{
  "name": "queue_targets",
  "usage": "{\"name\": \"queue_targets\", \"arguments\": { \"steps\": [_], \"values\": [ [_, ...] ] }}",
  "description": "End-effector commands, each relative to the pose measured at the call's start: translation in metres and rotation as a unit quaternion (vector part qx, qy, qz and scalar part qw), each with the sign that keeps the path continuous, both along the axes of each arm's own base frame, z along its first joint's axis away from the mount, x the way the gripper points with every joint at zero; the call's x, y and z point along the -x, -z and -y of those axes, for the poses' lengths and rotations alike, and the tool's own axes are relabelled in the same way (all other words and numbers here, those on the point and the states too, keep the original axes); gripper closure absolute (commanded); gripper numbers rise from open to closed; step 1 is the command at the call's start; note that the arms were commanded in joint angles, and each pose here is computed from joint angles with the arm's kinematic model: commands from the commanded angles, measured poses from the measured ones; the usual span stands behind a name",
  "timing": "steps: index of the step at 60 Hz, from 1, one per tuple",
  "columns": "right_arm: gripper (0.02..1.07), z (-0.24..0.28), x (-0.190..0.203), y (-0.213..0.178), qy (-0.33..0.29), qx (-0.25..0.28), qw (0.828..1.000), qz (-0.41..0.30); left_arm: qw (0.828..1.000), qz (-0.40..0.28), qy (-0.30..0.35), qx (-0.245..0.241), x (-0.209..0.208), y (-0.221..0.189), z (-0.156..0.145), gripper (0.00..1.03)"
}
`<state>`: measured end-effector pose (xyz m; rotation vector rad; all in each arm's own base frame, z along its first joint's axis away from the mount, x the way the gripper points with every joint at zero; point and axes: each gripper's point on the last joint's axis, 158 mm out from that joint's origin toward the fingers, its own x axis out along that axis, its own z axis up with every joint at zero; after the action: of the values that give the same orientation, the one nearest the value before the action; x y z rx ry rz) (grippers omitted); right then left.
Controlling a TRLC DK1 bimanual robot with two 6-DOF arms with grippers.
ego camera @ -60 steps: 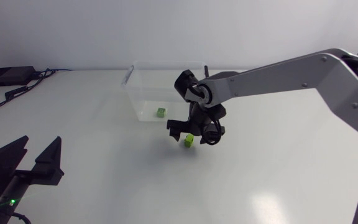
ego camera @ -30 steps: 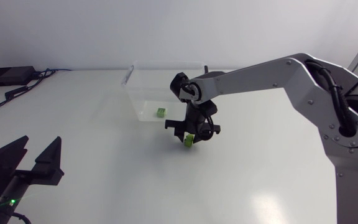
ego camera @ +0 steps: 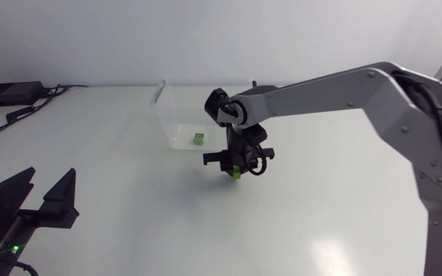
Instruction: Place the duplo bricks in the container
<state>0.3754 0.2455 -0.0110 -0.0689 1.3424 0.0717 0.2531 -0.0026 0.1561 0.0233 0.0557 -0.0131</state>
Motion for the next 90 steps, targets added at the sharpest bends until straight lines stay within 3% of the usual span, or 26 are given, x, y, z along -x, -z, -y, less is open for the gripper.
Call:
{"name": "queue_targets", "arguments": {
  "steps": [1, 14, 20, 31, 42, 45, 49, 51, 52, 65, 78, 84, 90],
  "values": [
    [0.97, -0.006, -0.002, -0.056, -0.022, -0.026, 0.998, 0.052, 1.000, -0.001, 0.000, -0.003, 0.000, 0.005, 0.000, 0.04],
    [0.97, -0.011, -0.008, -0.175, -0.031, -0.097, 0.980, 0.170, 1.000, 0.000, 0.000, -0.003, 0.000, 0.005, 0.000, 0.04],
    [0.97, -0.007, -0.030, -0.207, -0.021, -0.109, 0.971, 0.210, 1.000, 0.000, 0.000, -0.003, 0.000, 0.005, 0.000, 0.04],
    [0.97, -0.001, -0.078, -0.218, -0.025, -0.107, 0.962, 0.252, 1.000, -0.001, 0.000, -0.003, 0.000, 0.005, 0.000, 0.04],
    [0.94, -0.003, -0.105, -0.200, -0.025, -0.102, 0.959, 0.264, 1.000, 0.000, 0.000, -0.003, 0.000, 0.005, 0.000, 0.04],
    [0.82, -0.002, -0.109, -0.194, -0.022, -0.099, 0.960, 0.260, 1.000, 0.000, 0.000, -0.003, 0.000, 0.005, 0.000, 0.04],
    [0.26, -0.002, -0.112, -0.193, -0.020, -0.100, 0.960, 0.262, 1.000, 0.000, 0.000, -0.003, 0.000, 0.005, 0.000, 0.04],
    [0.06, -0.002, -0.114, -0.193, -0.020, -0.101, 0.959, 0.264, 1.000, 0.000, 0.000, -0.003, 0.000, 0.005, 0.000, 0.04],
    [0.05, -0.002, -0.115, -0.193, -0.020, -0.100, 0.959, 0.265, 1.000, 0.000, 0.000, -0.003, 0.000, 0.005, 0.000, 0.04],
    [0.06, 0.013, -0.123, -0.185, -0.019, -0.086, 0.962, 0.259, 1.000, 0.000, 0.000, -0.003, 0.000, 0.005, 0.000, 0.04],
    [0.06, 0.048, -0.112, -0.224, -0.016, -0.084, 0.953, 0.290, 1.000, 0.000, 0.000, -0.003, 0.000, 0.005, 0.000, 0.04],
    [0.06, 0.066, -0.095, -0.253, -0.019, -0.089, 0.941, 0.327, 1.000, 0.000, 0.000, -0.003, 0.000, 0.005, 0.000, 0.04],
    [0.06, 0.089, -0.075, -0.299, -0.012, -0.102, 0.913, 0.394, 1.000, 0.000, 0.000, -0.003, 0.000, 0.005, 0.000, 0.04]
  ]
}}
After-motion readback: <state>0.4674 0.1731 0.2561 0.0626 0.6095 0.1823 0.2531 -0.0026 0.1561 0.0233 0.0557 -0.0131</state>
